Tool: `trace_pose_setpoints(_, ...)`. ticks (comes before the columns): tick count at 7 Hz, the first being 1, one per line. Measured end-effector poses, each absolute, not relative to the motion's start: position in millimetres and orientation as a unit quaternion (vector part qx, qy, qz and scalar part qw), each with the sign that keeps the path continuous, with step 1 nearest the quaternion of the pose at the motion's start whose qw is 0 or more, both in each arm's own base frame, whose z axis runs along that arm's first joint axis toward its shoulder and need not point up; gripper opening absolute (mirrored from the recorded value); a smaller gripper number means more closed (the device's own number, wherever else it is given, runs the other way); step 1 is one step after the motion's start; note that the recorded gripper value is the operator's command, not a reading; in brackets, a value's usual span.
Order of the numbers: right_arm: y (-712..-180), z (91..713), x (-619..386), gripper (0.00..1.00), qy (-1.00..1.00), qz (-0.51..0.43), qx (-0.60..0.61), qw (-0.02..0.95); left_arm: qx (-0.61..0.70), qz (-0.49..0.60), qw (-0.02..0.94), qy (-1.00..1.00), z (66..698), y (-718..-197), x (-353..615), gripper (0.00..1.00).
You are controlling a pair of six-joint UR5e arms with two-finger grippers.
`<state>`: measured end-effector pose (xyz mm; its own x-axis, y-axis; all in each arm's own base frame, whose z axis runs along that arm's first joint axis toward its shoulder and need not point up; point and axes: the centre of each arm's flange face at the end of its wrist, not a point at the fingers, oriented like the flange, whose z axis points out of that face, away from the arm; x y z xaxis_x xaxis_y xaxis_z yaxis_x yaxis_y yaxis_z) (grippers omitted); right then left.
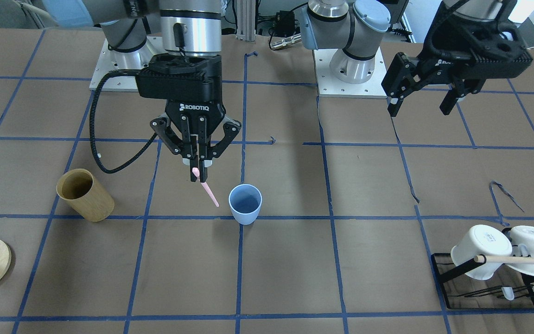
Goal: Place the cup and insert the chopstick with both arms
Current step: 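Lower the chopstick into the blue cup while the left arm withdraws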
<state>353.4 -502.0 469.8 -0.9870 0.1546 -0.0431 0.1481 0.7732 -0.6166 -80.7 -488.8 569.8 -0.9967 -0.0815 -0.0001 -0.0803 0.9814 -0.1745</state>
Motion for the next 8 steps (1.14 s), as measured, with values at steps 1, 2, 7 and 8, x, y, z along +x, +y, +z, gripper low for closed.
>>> trace_pose_setpoints(1,-500.7,462.4,360.6,0.00,-0.941,0.326,-0.091,0.004,-0.041,-0.084,0.003,0.996,569.8,-485.7,-80.2,1.00)
trace_pose_setpoints(2,-500.9,453.9,364.5,0.00,-0.941,0.322,-0.103,0.001,-0.042,-0.077,0.002,0.996,568.3,-483.6,-79.4,1.00)
trace_pose_setpoints(7,-494.2,430.5,369.3,1.00,-0.943,0.309,-0.124,-0.007,-0.044,-0.069,0.003,0.997,565.3,-481.9,-80.6,1.00)
trace_pose_setpoints(8,-493.2,440.2,367.1,1.00,-0.942,0.312,-0.120,-0.007,-0.044,-0.068,0.002,0.997,564.4,-481.8,-80.9,1.00)
